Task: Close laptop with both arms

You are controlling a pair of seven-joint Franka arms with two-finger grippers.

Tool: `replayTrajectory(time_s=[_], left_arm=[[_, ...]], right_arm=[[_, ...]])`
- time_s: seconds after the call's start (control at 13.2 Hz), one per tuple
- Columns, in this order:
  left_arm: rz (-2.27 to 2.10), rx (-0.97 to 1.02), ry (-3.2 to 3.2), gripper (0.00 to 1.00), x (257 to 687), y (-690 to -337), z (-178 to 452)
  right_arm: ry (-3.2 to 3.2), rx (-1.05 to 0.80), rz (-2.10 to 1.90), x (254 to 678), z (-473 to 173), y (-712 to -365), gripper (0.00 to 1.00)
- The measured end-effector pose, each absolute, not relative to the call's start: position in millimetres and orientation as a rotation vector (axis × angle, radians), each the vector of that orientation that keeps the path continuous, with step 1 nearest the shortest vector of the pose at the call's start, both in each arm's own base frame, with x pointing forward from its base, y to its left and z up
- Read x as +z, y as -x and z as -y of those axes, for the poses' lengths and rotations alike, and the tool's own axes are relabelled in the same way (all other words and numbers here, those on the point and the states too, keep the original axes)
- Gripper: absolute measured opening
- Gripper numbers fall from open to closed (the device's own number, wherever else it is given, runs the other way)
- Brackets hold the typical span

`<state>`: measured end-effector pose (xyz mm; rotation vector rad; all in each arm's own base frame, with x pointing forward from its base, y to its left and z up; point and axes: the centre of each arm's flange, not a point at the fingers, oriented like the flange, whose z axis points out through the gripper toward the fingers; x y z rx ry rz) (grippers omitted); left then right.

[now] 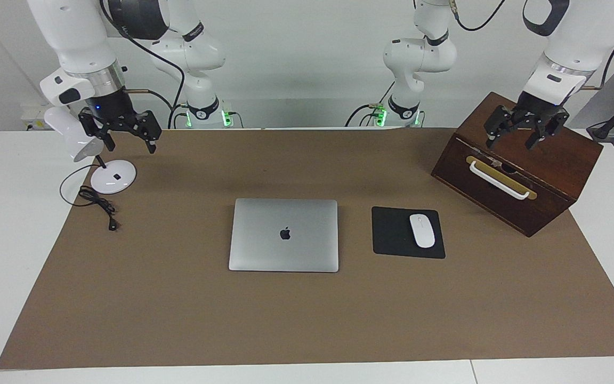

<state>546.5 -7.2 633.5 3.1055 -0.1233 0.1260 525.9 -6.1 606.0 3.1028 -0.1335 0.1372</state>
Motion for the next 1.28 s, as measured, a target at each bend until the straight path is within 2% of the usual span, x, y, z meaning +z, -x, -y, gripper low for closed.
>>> replayTrajectory(time_s=[0.53, 1.28], left_arm=[[0.085, 0.136, -3.105, 1.00, 638, -543, -4], [0.007, 0.103, -3.105, 1.00, 636, -541, -1]], right_arm=[[-3.072, 0.189, 0.132, 613, 29, -528, 1.00], [-3.078, 0.206, 0.113, 617, 26, -529, 1.00]])
